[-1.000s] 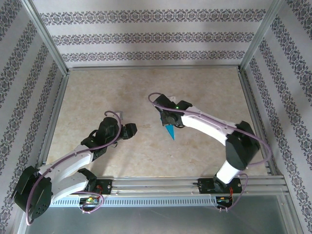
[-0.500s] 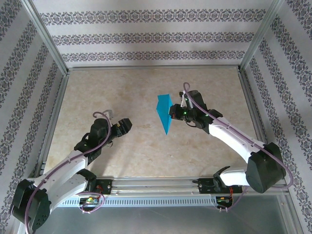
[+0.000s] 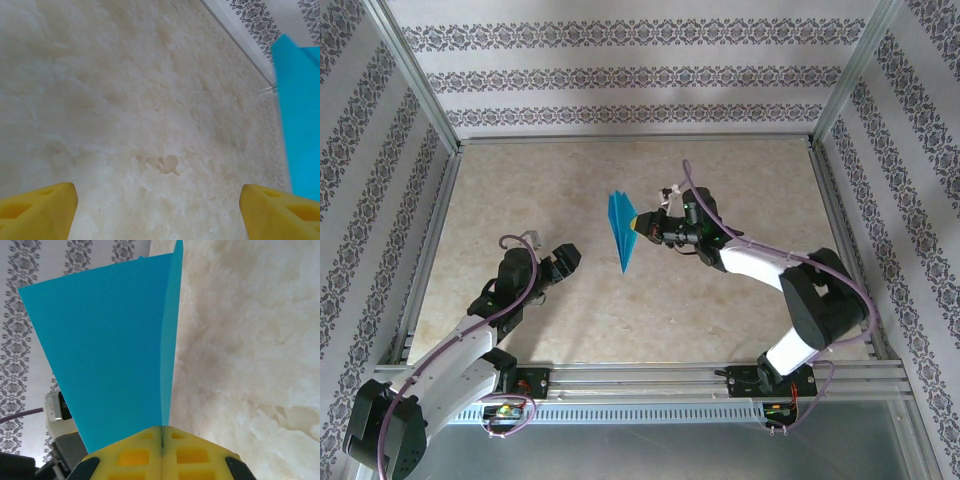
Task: Fold a paper plane with a square sheet of paper (fold left side to right side)
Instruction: Turn over the paper plane at the center of the table.
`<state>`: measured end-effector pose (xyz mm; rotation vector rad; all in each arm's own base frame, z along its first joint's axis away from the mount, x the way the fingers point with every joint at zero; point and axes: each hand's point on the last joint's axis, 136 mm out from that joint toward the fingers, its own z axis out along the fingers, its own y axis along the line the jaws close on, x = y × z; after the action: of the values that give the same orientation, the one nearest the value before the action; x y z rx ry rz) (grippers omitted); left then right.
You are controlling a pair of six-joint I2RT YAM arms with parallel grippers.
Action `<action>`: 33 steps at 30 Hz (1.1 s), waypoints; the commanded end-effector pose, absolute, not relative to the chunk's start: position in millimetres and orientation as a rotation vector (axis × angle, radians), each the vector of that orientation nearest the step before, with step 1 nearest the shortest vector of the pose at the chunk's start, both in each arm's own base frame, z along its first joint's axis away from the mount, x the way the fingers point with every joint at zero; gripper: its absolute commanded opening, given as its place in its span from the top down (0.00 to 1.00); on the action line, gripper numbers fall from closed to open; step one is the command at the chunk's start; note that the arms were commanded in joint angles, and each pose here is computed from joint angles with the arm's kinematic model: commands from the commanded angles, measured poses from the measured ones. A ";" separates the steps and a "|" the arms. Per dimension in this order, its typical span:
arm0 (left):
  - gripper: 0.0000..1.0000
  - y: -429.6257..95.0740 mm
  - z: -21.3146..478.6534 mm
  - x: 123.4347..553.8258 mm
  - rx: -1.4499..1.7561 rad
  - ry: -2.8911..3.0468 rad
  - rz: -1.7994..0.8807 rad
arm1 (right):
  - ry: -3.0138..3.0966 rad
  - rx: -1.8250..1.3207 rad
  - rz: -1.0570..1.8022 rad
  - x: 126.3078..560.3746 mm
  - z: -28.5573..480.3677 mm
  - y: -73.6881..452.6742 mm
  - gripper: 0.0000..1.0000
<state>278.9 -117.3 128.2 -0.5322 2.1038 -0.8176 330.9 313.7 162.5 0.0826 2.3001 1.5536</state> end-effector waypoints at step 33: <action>0.29 -198.8 121.9 322.9 -0.299 2.307 -1.169 | 2.604 0.121 1.221 327.2 27.7 293.6 1.00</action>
<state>309.4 -179.3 99.7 -0.4117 2.3645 -1.0420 327.0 298.9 21.3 0.1539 2.6264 1.2477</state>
